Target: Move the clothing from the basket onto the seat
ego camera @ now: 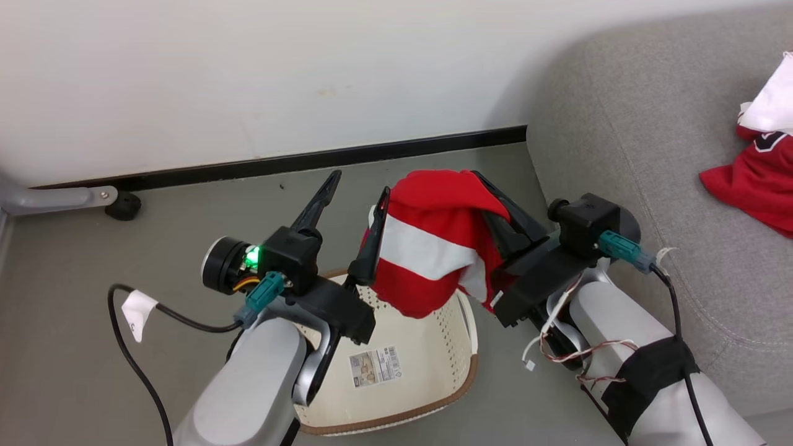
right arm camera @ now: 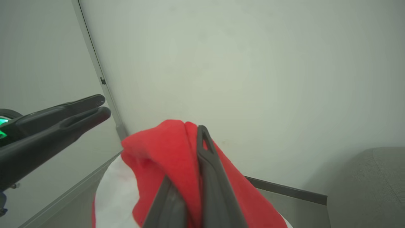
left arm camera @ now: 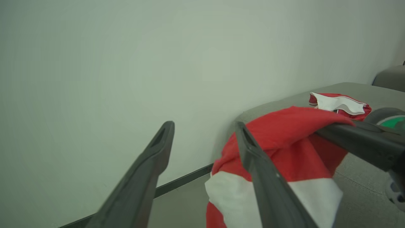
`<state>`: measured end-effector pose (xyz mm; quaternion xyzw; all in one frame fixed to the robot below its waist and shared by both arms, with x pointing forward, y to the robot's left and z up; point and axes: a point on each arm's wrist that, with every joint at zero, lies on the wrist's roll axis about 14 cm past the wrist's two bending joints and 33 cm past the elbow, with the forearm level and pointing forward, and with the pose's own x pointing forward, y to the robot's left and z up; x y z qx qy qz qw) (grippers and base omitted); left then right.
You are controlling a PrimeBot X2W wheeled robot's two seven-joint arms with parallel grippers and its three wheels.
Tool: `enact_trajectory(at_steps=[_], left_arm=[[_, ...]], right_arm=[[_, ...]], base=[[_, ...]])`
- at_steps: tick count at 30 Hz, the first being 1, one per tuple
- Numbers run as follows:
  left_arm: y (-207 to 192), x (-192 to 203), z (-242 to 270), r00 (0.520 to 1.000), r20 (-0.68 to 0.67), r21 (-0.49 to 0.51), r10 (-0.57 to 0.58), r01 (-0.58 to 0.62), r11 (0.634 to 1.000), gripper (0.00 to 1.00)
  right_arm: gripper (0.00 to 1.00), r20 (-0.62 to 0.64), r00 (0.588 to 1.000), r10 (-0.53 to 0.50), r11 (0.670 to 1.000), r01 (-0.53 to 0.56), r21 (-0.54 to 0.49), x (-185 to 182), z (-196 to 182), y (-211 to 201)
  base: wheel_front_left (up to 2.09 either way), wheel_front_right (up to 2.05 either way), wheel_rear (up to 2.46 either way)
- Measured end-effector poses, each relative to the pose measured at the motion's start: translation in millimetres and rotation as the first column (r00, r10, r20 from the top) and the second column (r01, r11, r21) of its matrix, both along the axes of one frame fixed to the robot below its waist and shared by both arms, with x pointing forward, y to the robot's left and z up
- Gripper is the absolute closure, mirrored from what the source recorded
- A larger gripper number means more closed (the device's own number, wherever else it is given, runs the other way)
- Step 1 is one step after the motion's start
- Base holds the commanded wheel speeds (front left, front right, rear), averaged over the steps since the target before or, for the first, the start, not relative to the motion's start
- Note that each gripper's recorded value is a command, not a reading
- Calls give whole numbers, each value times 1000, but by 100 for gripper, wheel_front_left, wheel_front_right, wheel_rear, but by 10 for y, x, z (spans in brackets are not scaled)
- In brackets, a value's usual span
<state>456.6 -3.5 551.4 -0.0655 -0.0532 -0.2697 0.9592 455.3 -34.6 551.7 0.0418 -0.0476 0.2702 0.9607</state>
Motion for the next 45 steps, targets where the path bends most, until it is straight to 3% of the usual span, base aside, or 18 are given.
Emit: enact_trajectory(at_steps=[11,22,45], left_arm=[[-296,-160,-122,994,-38,-29,-101,100,995,0],[-760,-416,-241,963,-71,-50,-260,257,965,0],[-1490,-699,-390,877,-103,-77,-469,463,883,0]], right_arm=[[100,34,993,-111,994,111,7,-25,136,-448],[100,69,965,-252,968,251,16,-194,269,-1021],[100,117,868,-483,875,481,47,-654,440,-1926]], base=[[0,0,0],[0,0,0],[0,0,0]])
